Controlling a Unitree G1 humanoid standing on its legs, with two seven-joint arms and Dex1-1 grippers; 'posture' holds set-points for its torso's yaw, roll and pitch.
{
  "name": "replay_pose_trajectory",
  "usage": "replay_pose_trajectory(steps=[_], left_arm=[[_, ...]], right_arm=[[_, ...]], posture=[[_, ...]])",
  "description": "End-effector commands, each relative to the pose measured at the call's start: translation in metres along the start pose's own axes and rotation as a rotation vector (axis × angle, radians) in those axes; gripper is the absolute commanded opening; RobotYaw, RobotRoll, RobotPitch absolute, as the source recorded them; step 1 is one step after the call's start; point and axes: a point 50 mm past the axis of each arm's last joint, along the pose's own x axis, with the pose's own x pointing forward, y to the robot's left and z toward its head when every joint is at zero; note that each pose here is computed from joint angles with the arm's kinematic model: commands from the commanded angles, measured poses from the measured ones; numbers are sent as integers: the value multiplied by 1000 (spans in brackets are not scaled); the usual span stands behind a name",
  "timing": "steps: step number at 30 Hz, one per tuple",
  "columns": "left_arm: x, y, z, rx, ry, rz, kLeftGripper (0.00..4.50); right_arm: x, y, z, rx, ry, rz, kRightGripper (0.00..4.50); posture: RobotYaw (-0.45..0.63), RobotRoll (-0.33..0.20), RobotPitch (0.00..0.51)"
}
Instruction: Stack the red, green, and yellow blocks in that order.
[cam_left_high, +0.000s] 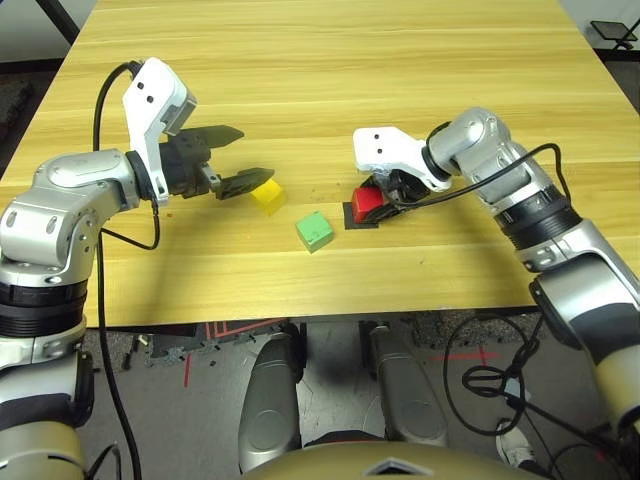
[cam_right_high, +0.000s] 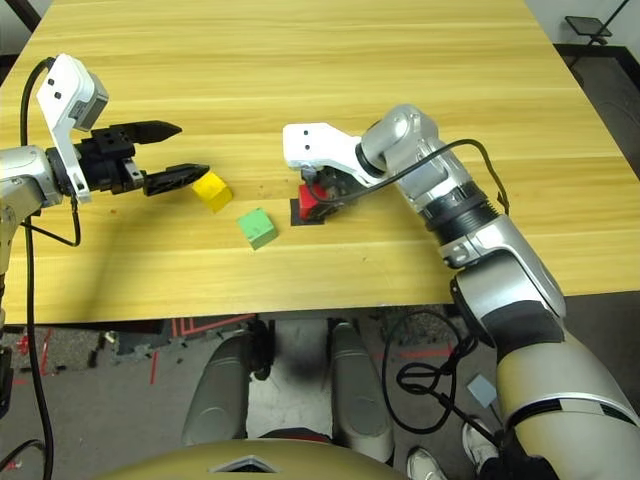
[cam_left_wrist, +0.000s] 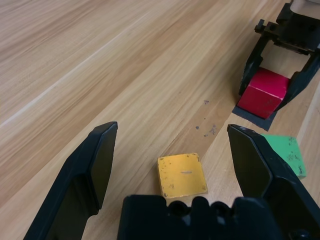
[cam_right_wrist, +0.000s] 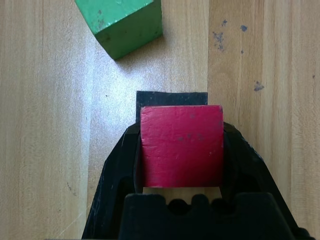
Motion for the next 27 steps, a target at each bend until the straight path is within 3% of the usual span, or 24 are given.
replay_pose_trajectory(steps=[1,7,9,12,16,20,24,27], left_arm=[[1,-4,3,10,-3,-14,4500],[2,-8,5,4,-6,-25,4500],[2,-12,6,-3,-7,-36,4500],[3,-21,5,-16,-7,-52,4500],[2,-42,9,-59,-19,-74,4500],[-2,-58,7,-87,23,-107,4500],[10,-79,3,-132,49,-157,4500],[18,-88,-1,-128,55,-172,4500]], right_arm=[[5,5,-1,-3,-5,20,2416],[1,4,-1,10,-73,29,4385],[-4,4,0,30,-174,42,4451],[-23,-1,-15,79,-323,13,4451],[-65,0,-59,132,-459,-63,4451],[-94,9,-96,186,-457,-163,4451],[-128,27,-151,343,-373,-444,4451],[-139,34,-168,386,-331,-574,4451]], posture=[[392,-61,284],[380,-60,279],[375,-59,276],[363,-58,272],[348,-55,268],[310,-52,264],[278,-39,263],[256,-35,265]])
